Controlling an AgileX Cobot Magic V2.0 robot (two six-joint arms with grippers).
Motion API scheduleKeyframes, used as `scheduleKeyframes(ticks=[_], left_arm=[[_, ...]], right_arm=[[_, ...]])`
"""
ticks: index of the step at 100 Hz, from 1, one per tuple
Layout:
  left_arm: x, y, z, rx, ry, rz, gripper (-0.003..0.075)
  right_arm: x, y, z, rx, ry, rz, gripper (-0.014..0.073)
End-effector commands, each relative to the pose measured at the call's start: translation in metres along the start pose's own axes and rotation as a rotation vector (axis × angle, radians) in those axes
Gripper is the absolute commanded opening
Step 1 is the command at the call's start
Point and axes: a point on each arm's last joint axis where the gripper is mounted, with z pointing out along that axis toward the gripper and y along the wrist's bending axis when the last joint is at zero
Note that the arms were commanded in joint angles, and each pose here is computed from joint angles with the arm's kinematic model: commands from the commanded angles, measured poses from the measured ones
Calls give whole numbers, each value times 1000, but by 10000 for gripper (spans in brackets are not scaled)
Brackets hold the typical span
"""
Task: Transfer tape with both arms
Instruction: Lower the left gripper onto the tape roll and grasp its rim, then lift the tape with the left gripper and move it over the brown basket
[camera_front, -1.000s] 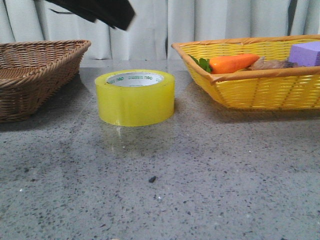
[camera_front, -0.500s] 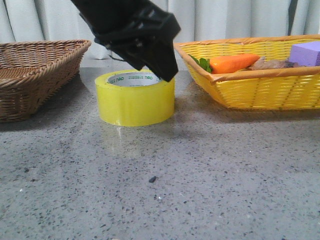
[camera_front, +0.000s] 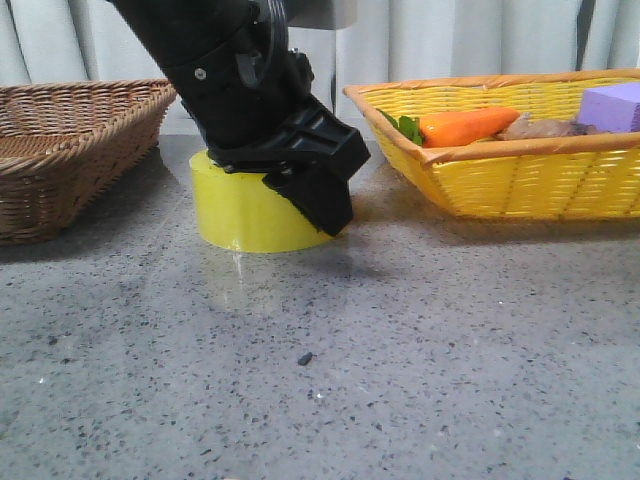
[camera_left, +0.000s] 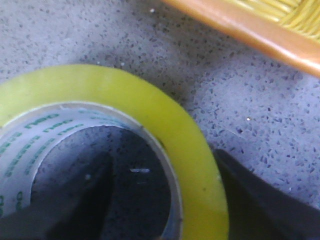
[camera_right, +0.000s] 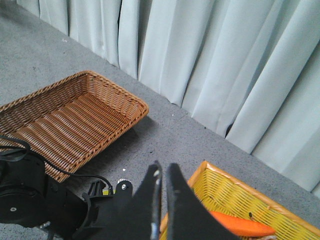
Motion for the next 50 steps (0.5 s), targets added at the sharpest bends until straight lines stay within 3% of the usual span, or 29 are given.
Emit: scheduleKeyframes(ticks=[1,16,30,50], left_arm=[[-21,-1,-25,-19,-149,-1,253],[-22,0,-25,-22,-157,-1,89],[-21,-1,-25,-20,-151,-1,-18],[-25,-2,-49,-26,-197,3,-20]], right_arm=[[-12,-6,-19,37,-126,-17,-73],[-12,-8,-29,41,-142,-13,-73],[-12,-8,-29,43,-140,-15,-73],[-10,-8,-28,41,-115,-14,-73]])
